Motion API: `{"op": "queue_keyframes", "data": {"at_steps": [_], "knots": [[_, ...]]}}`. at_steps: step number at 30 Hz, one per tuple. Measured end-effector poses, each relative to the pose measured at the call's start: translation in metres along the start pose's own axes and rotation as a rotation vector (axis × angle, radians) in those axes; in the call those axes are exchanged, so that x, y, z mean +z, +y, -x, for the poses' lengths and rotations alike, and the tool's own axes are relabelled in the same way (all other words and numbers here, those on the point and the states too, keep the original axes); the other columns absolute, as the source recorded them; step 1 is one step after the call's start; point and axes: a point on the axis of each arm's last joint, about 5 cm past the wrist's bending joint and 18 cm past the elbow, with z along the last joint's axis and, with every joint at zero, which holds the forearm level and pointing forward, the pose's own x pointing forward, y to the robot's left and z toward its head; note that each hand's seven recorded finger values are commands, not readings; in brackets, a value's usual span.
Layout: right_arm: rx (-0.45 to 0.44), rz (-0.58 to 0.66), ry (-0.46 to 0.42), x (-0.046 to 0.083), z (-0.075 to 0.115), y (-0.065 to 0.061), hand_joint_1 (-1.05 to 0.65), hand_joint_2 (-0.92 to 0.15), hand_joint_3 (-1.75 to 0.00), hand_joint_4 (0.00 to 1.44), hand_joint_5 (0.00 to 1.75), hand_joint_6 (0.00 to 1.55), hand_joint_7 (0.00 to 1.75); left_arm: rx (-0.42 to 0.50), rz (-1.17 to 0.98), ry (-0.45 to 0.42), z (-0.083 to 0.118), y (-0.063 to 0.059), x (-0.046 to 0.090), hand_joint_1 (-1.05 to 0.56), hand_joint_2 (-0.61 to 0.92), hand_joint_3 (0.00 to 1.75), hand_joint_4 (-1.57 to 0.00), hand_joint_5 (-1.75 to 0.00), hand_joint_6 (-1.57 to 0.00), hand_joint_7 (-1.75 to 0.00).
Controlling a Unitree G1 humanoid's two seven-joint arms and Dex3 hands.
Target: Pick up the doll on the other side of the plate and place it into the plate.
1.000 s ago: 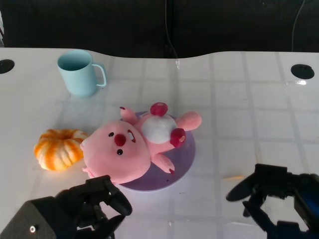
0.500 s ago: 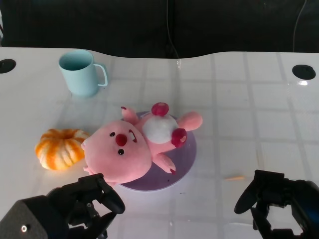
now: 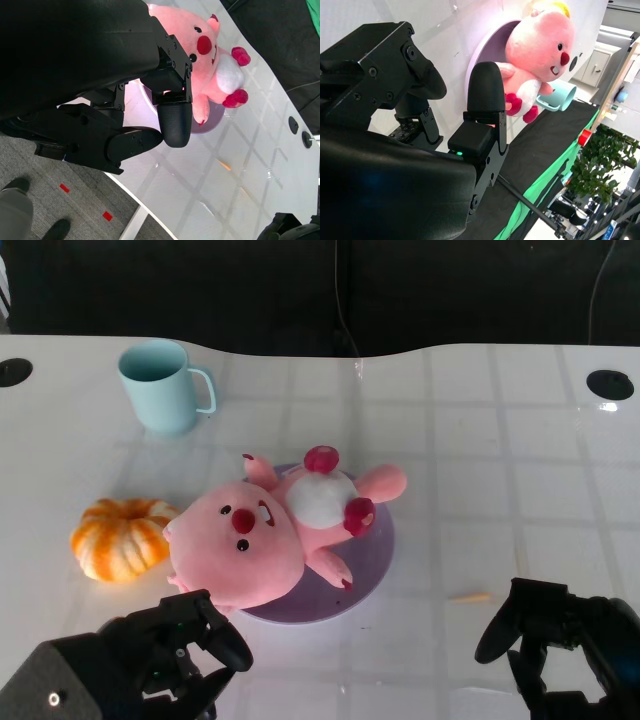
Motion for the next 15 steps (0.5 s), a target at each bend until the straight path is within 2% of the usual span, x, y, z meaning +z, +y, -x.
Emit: {"op": "queue_keyframes", "data": {"at_steps": [15], "knots": [[-0.004, -0.002, 0.025, -0.0004, -0.0015, 0.0003, 0.17, -0.42, -1.29, 0.82, 1.65, 0.82, 1.30, -0.005, 0.002, 0.008, -0.0015, 0.0000, -0.0016, -0.16, 0.92, 0.52, -0.55, -1.66, -0.52, -1.40]]}}
